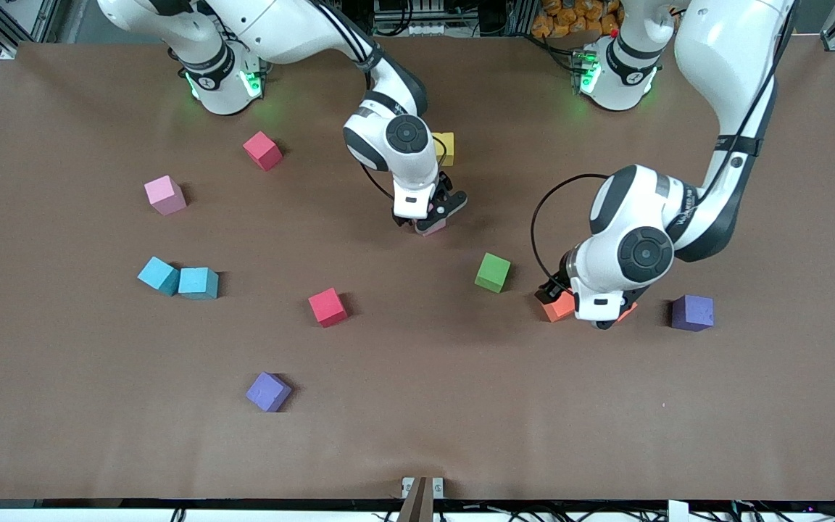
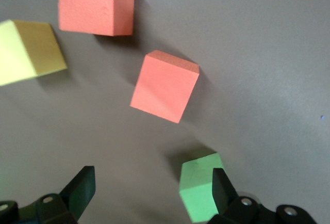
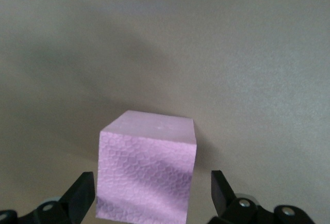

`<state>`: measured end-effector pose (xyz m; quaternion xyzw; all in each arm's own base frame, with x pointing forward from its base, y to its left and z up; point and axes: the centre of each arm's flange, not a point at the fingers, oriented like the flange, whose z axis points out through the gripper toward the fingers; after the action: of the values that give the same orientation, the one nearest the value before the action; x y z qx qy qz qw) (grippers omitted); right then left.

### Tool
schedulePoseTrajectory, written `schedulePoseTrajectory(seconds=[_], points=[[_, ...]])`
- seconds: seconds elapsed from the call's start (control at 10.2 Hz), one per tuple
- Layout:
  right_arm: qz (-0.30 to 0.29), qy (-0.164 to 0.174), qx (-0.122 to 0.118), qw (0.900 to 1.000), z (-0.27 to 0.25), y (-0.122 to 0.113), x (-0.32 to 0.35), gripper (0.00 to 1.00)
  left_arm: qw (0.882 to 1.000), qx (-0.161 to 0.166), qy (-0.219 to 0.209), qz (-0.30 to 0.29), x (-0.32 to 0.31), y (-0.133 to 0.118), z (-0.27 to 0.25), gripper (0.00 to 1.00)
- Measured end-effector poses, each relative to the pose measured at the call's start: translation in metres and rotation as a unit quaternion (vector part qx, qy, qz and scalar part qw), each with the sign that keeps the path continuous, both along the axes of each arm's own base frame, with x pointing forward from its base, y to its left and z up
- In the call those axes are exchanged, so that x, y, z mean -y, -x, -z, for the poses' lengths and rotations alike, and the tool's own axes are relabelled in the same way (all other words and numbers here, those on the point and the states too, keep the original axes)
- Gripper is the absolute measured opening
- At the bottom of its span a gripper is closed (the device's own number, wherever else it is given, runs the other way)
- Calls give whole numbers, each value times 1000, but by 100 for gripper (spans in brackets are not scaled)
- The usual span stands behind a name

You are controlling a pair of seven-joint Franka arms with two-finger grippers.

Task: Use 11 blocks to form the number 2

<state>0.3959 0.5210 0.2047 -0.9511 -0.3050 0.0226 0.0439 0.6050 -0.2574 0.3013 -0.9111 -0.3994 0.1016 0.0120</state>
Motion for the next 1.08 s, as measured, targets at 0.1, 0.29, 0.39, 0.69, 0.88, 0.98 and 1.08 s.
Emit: schedulePoseTrajectory(seconds=[0.1, 0.29, 0.39, 0.69, 0.88, 0.98, 1.08], points=[[0, 1, -1, 1000, 3, 2, 1, 100, 1000, 9, -3, -28, 10, 7, 11, 100], [0, 0, -1, 1000, 6, 3, 2, 99, 997, 26, -14, -73, 31, 19, 25, 100], [0, -1, 0, 1000, 6, 3, 2, 86, 995, 34, -17, -93, 38, 24, 29, 100], [1, -2, 1, 1000, 5, 2, 1, 59, 989, 50, -18, -137, 55, 33, 34, 100], [0, -4, 2, 1000, 4, 2, 1, 59, 985, 66, -11, -162, 63, 40, 44, 100], [-7, -4, 4, 1000, 1, 1, 1, 59, 982, 68, -10, -174, 64, 46, 51, 100], [-23, -3, 7, 1000, -7, 2, 1, 59, 981, 67, -10, -184, 65, 50, 56, 100]])
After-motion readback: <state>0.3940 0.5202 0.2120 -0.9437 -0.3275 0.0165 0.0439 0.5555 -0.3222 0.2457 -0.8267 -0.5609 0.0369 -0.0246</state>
